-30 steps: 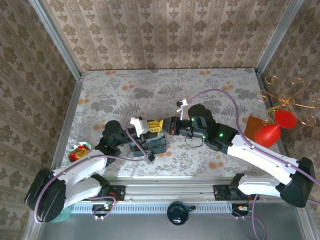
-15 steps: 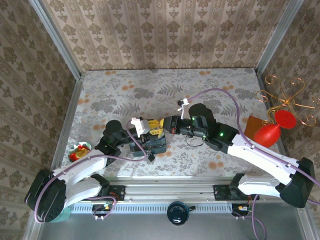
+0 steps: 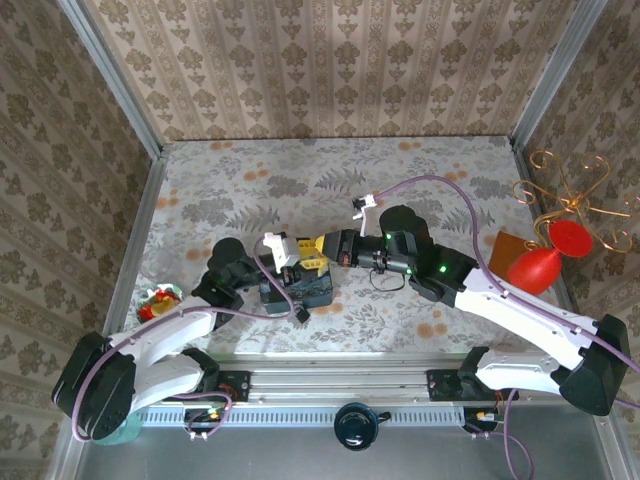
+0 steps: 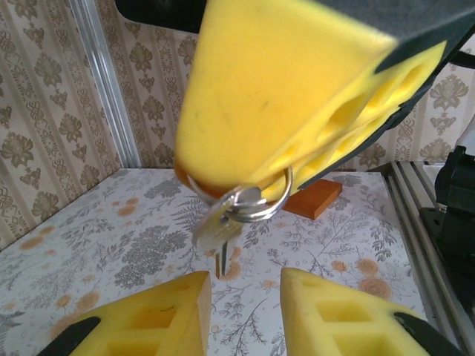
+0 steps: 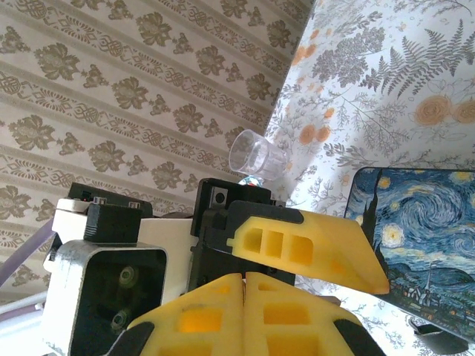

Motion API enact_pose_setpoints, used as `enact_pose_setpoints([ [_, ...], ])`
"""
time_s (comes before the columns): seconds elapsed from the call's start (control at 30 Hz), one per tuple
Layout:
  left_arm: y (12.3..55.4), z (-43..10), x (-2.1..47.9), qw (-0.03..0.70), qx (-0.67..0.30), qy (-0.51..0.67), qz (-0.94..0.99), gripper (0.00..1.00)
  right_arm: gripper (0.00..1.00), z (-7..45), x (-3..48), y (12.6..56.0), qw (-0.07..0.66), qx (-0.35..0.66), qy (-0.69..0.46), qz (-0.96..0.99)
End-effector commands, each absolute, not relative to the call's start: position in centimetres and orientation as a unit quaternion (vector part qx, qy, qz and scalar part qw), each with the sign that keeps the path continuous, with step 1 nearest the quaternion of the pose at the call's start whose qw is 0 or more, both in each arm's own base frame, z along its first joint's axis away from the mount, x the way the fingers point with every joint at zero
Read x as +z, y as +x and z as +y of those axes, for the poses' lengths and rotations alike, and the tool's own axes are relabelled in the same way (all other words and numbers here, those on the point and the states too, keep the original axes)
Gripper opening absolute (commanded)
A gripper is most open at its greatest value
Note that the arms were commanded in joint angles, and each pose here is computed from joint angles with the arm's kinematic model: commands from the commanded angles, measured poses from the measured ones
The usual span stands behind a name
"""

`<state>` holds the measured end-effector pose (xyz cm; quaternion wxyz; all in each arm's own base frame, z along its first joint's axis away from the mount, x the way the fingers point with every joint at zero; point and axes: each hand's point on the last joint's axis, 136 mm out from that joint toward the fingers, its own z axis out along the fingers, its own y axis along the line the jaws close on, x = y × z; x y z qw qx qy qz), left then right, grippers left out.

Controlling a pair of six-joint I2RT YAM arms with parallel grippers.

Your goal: Unlock a padlock with a key

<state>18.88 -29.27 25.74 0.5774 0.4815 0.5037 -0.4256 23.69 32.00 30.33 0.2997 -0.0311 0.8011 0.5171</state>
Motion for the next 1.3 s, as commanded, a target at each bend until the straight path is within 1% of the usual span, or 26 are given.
enact_pose_setpoints([
  [0.0,18.6,-29.2,28.2,0.595,-0.437,0.481,0.473,0.3,0.0,32.4,31.0,23.8,0.299,0.532,-0.033,0.791],
  [0.2,18.0,-29.1,29.0,0.59,-0.454,0.484,0.46,0.24,0.0,32.6,31.1,23.7,0.3,0.539,-0.036,0.787],
  [0.37,17.6,-29.0,29.4,0.588,-0.459,0.488,0.453,0.18,0.0,32.4,31.2,23.8,0.305,0.538,-0.035,0.785],
  [0.53,17.7,-28.9,29.2,0.59,-0.457,0.485,0.456,0.15,0.0,32.3,30.9,23.9,0.307,0.535,-0.033,0.787],
  [0.6,17.8,-28.8,29.2,0.592,-0.455,0.483,0.458,0.16,0.0,32.3,30.9,23.9,0.306,0.536,-0.033,0.786],
  [0.7,18.1,-28.6,29.3,0.599,-0.448,0.476,0.462,0.24,0.0,32.4,31.0,23.8,0.306,0.54,-0.033,0.784],
  [0.87,19.4,-28.1,28.9,0.605,-0.435,0.46,0.482,0.31,0.0,32.3,31.5,23.5,0.308,0.547,-0.036,0.778],
  [0.93,19.3,-28.1,29.0,0.602,-0.441,0.461,0.48,0.32,0.0,32.4,31.4,23.5,0.307,0.548,-0.037,0.778],
  [0.97,19.1,-28.2,29.1,0.598,-0.446,0.466,0.476,0.31,0.0,32.4,31.3,23.5,0.306,0.547,-0.037,0.778],
  [1.1,18.8,-28.4,29.4,0.591,-0.456,0.473,0.468,0.23,0.0,32.4,31.6,23.5,0.308,0.549,-0.039,0.776],
  [1.27,18.8,-28.4,29.2,0.591,-0.454,0.473,0.47,0.17,0.0,32.2,31.6,23.6,0.313,0.545,-0.038,0.777],
])
